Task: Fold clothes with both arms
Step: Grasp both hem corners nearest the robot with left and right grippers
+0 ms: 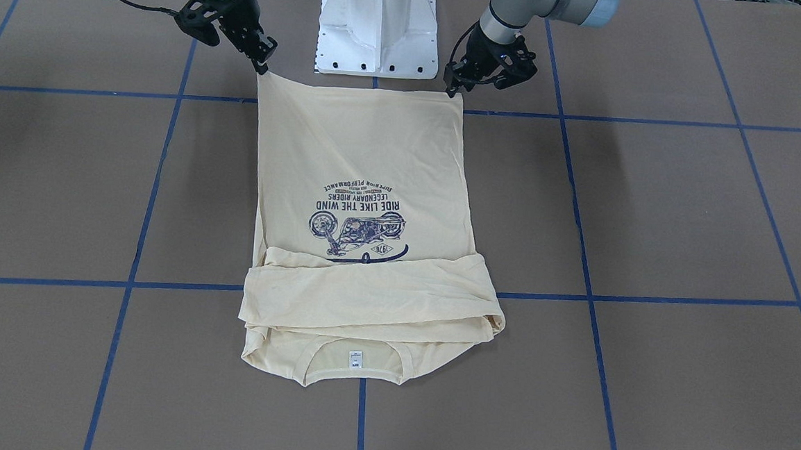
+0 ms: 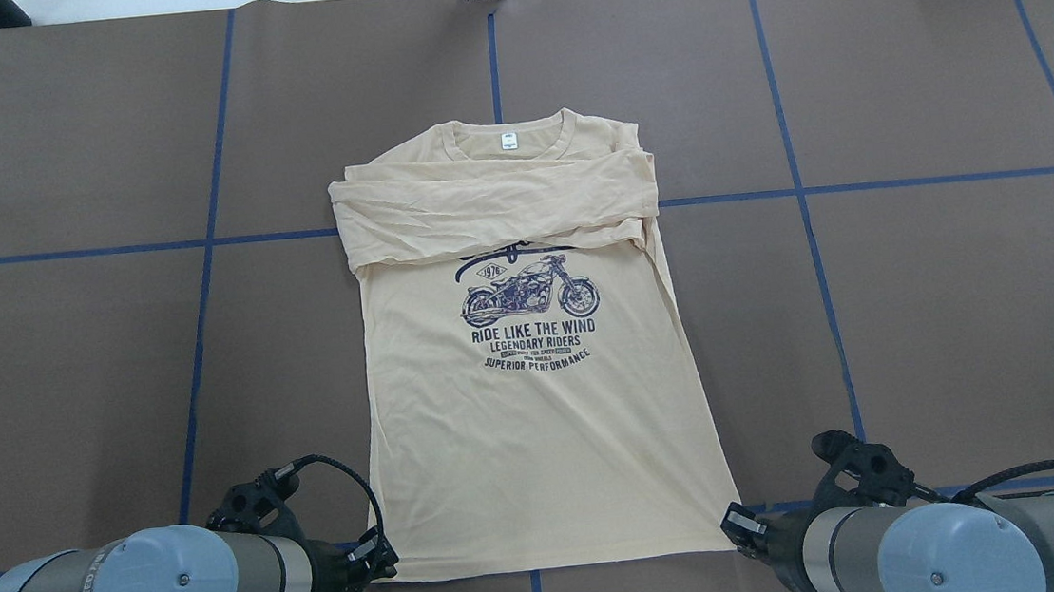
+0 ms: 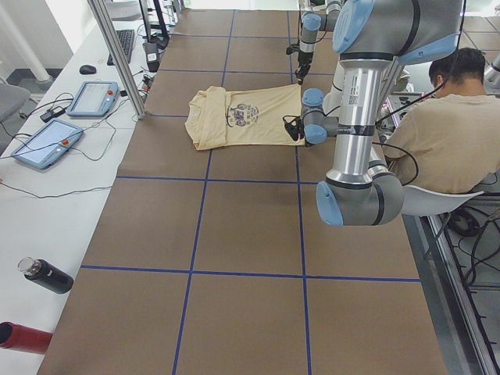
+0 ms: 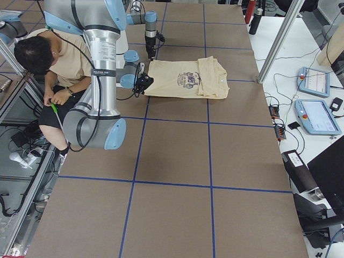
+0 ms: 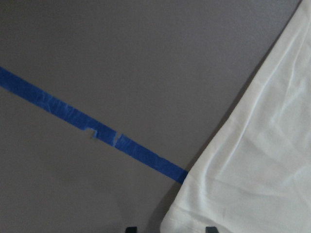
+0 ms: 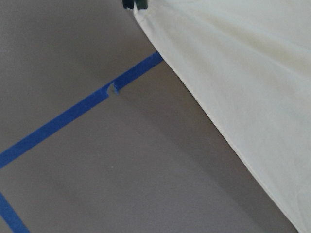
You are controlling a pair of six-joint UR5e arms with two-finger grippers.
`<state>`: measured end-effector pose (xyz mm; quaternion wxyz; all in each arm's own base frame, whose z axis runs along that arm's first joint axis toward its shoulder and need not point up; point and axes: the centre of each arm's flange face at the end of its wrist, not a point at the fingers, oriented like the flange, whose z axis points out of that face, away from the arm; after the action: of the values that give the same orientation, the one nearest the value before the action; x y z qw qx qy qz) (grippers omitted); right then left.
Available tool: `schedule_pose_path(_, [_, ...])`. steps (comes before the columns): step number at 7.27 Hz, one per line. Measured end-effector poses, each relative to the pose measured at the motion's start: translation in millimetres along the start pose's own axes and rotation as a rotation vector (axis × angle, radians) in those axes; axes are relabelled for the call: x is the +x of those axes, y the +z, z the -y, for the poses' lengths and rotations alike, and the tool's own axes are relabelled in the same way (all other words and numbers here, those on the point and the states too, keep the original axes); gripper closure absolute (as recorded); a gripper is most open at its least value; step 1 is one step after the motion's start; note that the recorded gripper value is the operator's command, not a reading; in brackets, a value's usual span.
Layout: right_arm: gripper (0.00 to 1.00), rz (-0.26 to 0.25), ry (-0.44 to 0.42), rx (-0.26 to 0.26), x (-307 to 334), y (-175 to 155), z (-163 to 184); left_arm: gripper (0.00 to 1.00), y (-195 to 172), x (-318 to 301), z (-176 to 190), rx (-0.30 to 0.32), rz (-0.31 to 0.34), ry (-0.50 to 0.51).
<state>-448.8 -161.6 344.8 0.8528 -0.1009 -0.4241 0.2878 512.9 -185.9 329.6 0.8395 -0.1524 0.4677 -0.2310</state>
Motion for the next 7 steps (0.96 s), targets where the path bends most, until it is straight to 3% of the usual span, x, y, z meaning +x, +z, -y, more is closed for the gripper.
schedule_pose_path(2, [1.0,0.004,0.001,-0.002,-1.1,-1.9,0.0,0.7,1.6,-0.8,0.2,0.001,0.003,-0.002])
schedule_pose_path(3, [1.0,0.006,0.001,-0.004,-1.5,-3.8,-0.1,0.9,2.3,-1.1,0.4,0.002,0.004,-0.002])
schedule_pose_path(4, [1.0,0.008,0.001,-0.005,-1.5,-5.2,0.1,1.0,2.8,-1.3,0.6,0.002,0.005,-0.002])
schedule_pose_path(7, [1.0,0.008,0.002,-0.003,-0.9,-6.0,1.3,1.0,0.9,0.1,1.4,0.003,0.001,0.001])
